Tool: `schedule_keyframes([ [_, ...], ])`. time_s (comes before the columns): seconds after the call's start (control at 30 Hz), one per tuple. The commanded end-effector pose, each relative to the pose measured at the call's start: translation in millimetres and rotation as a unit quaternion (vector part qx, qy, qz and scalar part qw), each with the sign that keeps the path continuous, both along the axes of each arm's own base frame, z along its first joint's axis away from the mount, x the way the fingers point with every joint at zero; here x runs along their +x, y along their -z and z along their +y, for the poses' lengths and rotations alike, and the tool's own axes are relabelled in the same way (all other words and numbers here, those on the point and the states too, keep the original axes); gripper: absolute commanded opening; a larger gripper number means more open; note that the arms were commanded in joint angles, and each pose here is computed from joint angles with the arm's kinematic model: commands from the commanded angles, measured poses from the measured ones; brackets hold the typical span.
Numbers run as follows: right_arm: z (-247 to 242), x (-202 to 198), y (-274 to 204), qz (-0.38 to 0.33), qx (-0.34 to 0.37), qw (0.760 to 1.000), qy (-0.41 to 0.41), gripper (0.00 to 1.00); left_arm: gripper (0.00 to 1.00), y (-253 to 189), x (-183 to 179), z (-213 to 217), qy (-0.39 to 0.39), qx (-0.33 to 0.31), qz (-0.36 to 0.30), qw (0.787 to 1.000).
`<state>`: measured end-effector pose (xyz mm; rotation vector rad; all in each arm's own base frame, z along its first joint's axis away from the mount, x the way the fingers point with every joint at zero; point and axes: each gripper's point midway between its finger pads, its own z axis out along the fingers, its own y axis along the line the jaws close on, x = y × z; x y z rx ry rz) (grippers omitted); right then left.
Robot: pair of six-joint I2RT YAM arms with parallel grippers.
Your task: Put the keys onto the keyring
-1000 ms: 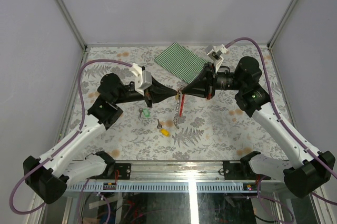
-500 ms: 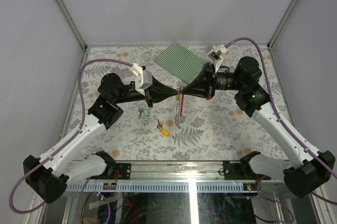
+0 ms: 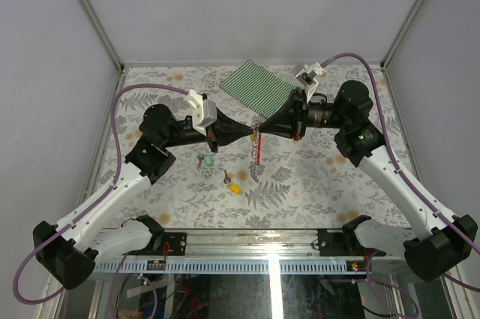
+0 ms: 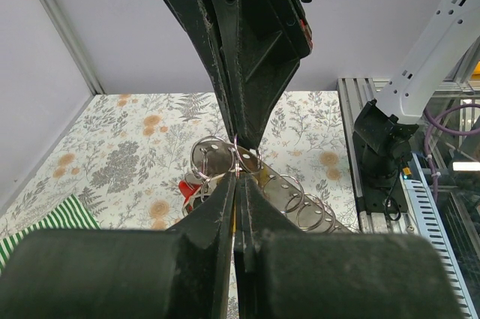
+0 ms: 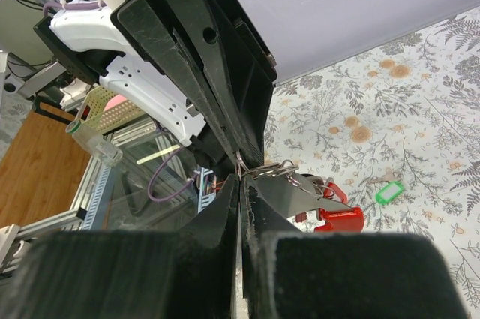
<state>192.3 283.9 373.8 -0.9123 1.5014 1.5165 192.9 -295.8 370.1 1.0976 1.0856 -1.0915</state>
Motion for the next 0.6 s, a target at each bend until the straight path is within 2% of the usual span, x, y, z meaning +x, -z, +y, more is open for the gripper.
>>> schedule_keyframes([
  [0.0, -0.9, 4.0, -20.6, -0.038, 0.025, 0.999, 0.025, 0.00, 0.00, -26.6, -10.7, 0.1, 0.012, -0.033, -0.041, 0.999],
  [0.57, -3.8, 9.0, -27.0, -0.040, 0.031, 0.997, 0.054, 0.00, 0.00, -24.1, -11.1, 2.0, 0.008, -0.030, -0.042, 0.999],
])
